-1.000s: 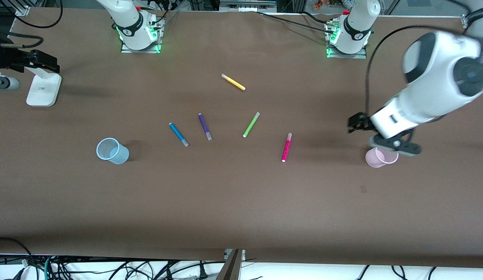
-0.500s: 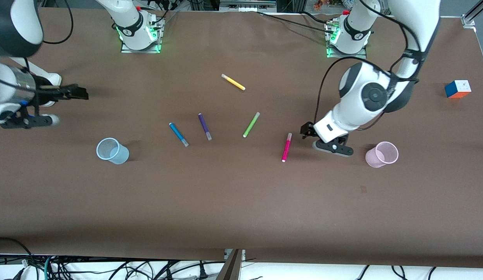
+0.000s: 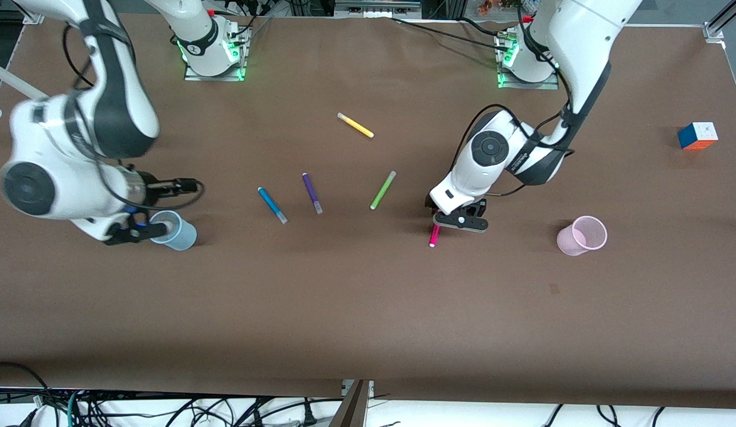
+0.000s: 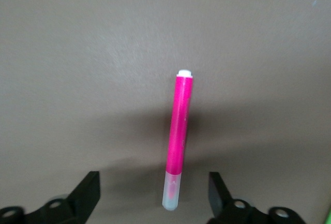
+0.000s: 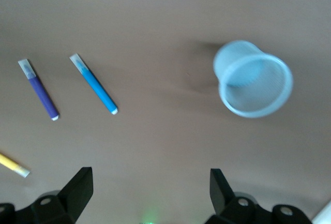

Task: Place pink and blue markers in matching cups
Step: 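Grasp the pink marker with the left gripper while the right gripper approaches, then lift the pink marker toward the pink cup while the right gripper grasps blue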

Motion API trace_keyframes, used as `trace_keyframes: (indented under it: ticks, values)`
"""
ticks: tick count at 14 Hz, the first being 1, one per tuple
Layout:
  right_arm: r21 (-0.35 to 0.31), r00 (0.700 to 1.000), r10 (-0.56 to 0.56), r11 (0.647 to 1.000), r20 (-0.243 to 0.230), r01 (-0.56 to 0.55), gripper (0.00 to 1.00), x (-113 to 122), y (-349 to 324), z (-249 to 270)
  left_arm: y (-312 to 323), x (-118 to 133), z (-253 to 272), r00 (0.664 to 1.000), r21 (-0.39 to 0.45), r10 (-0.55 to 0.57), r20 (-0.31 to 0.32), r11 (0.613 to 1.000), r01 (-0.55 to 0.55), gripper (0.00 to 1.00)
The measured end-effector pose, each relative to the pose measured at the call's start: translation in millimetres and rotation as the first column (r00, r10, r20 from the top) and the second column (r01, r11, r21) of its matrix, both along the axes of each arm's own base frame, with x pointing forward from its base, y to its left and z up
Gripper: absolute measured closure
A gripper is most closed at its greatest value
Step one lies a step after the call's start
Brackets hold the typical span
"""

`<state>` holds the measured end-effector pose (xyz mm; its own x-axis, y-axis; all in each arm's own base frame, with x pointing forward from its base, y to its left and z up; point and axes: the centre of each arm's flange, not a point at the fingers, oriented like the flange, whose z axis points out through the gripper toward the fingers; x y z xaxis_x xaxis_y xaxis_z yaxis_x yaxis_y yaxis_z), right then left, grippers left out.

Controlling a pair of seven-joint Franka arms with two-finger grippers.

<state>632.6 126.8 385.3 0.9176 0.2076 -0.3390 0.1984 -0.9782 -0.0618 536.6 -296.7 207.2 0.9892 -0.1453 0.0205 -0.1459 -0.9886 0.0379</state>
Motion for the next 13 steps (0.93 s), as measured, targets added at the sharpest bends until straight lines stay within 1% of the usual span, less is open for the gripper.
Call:
trace_keyframes:
  ticks: [1,2,3,4,6,7,9,10,11,13]
  values:
    - [0.000,1.000,0.023,1.000,-0.003,-0.023,0.00,1.0,16.0,-16.2,0.1,-0.5,-8.1,1.000,-0.003,0.000,-0.004,1.000,0.000,0.22]
    - [0.000,0.999,0.043,0.999,-0.003,-0.043,0.00,1.1,30.5,-30.3,-0.2,-0.4,-12.9,1.000,-0.009,0.000,-0.004,1.000,0.000,0.34]
    - [0.001,0.998,0.062,0.998,0.001,-0.062,0.00,1.0,44.1,-44.2,-0.6,-0.9,-16.3,1.000,-0.011,0.000,-0.007,1.000,0.000,0.43]
    - [0.003,0.997,0.079,0.997,0.007,-0.079,0.00,0.3,56.3,-58.5,-1.5,-1.9,-19.4,1.000,-0.011,-0.002,-0.011,1.000,0.002,0.45]
    - [0.006,0.994,0.106,0.994,0.026,-0.106,0.00,-2.6,76.9,-85.8,-6.0,-4.9,-26.7,1.000,-0.019,-0.001,-0.014,1.000,0.000,0.44]
    - [0.008,0.992,0.120,0.993,0.037,-0.120,0.00,-5.0,86.7,-97.6,-8.1,-6.6,-30.0,1.000,-0.021,-0.001,-0.017,1.000,0.000,0.48]
    - [0.011,0.987,0.151,0.988,0.054,-0.152,0.00,-13.4,108.8,-122.6,-9.6,-8.2,-34.2,1.000,-0.020,-0.003,-0.019,1.000,0.003,0.66]
    - [0.013,0.984,0.169,0.985,0.063,-0.170,0.00,-19.2,120.6,-134.3,-7.8,-5.9,-33.3,1.000,-0.018,0.001,-0.014,1.000,-0.001,0.79]
    - [0.013,0.981,0.181,0.983,0.072,-0.182,0.00,-24.7,129.5,-143.7,-5.9,-3.7,-32.5,1.000,-0.016,0.003,-0.010,1.000,-0.003,0.83]
    - [0.015,0.978,0.190,0.981,0.089,-0.192,0.00,-32.9,136.0,-157.7,-1.2,2.6,-26.9,1.000,-0.005,0.012,-0.009,1.000,-0.012,0.82]
